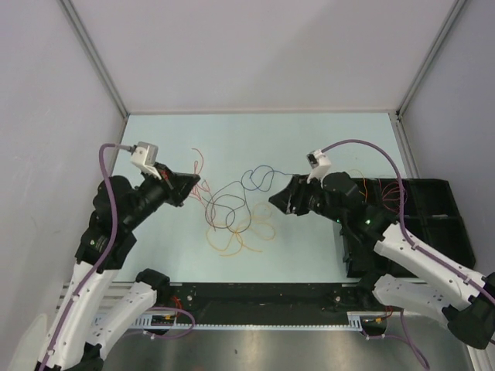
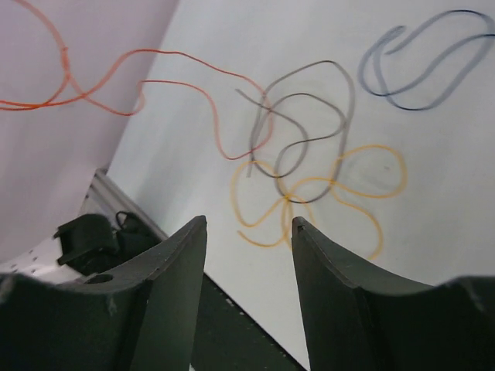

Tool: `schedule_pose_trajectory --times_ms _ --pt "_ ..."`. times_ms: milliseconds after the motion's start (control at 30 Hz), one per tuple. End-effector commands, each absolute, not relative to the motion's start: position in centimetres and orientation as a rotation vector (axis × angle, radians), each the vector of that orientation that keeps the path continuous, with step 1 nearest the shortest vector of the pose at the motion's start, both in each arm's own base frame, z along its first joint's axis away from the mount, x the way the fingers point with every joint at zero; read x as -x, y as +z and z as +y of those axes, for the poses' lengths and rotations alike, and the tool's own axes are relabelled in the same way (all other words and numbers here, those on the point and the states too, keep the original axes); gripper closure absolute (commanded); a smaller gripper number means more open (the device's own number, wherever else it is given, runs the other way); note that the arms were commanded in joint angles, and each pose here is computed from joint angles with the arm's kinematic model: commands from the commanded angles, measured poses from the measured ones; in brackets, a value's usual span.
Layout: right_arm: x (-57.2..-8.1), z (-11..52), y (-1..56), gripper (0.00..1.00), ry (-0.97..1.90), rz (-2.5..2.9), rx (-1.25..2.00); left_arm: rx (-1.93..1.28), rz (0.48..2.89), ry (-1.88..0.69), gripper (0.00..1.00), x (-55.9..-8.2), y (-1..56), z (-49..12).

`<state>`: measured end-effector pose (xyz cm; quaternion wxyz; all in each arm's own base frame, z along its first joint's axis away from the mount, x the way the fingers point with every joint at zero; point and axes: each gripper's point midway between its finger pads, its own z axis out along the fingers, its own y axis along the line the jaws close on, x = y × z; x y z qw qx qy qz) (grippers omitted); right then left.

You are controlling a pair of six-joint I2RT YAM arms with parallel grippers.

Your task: Untangle the cables

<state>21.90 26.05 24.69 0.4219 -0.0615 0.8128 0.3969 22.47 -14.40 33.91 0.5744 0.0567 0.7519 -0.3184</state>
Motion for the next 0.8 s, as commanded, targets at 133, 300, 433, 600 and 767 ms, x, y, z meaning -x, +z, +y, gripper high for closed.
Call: schedule_pose_trajectory --times_ms 133,300,433,600,767 --pt "-18.2 33.0 30.6 0.46 1.239 1.820 0.425 -0.440 1.795 -0.986 1.00 -17.8 29.5 -18.0" --pt "-18.1 34.7 31.5 0.46 1.261 1.796 0.392 -0.438 1.836 -0.976 1.00 -17.8 27.2 -17.9" --pt "-18.1 36.7 31.6 0.47 1.258 1.802 0.395 -0.433 1.857 -0.976 1.00 -18.0 26.3 -18.0" --pt "-19.7 38.7 30.8 0.50 1.217 1.860 0.290 -0.432 1.862 -0.962 1.00 -18.2 26.1 -17.9" --pt "-20.4 40.7 29.8 0.51 1.236 1.901 0.264 -0.430 1.866 -0.955 1.00 -18.2 25.9 -17.8"
